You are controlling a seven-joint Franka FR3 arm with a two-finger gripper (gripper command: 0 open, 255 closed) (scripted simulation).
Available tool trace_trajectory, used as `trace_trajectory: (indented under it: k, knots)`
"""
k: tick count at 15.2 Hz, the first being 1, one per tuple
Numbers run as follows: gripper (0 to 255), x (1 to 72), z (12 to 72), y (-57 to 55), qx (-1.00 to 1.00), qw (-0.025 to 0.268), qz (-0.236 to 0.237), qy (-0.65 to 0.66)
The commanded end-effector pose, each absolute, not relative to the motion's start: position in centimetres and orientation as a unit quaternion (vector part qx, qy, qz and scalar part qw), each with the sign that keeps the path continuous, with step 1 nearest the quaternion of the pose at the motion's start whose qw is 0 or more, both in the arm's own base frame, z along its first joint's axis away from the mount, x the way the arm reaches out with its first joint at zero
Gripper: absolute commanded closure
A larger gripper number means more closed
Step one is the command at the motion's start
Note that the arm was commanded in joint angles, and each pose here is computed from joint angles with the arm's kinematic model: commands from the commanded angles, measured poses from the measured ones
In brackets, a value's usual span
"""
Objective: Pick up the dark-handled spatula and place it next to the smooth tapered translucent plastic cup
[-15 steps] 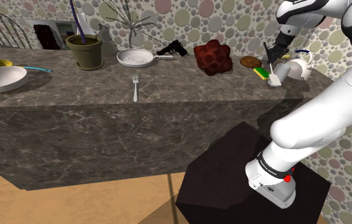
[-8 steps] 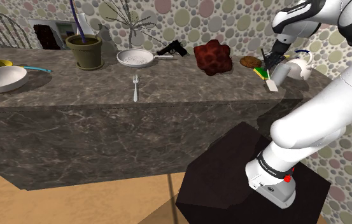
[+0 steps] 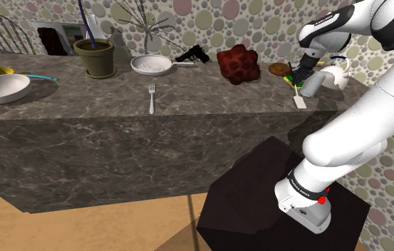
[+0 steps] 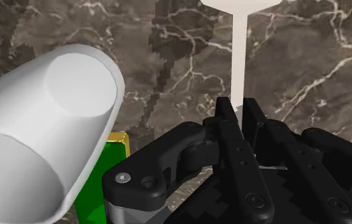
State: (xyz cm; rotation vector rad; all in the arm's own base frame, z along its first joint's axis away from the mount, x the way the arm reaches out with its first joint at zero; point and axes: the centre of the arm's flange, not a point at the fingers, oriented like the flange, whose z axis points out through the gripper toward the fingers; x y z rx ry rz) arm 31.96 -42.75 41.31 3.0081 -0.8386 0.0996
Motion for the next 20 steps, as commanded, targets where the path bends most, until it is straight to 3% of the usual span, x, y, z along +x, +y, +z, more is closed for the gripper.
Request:
trace_trajectory:
  k: [1, 11, 19, 20]
  knots:
    - [255, 31.8, 40.3, -42.7, 0.963, 0.009, 0.032, -0.268]
    - [255, 31.8, 35.0, -42.7, 0.963, 0.009, 0.032, -0.268]
    - [255, 31.8, 35.1, -42.7, 0.963, 0.009, 0.032, -0.268]
    - [0, 31.8, 35.1, -42.7, 0.963, 0.009, 0.032, -0.268]
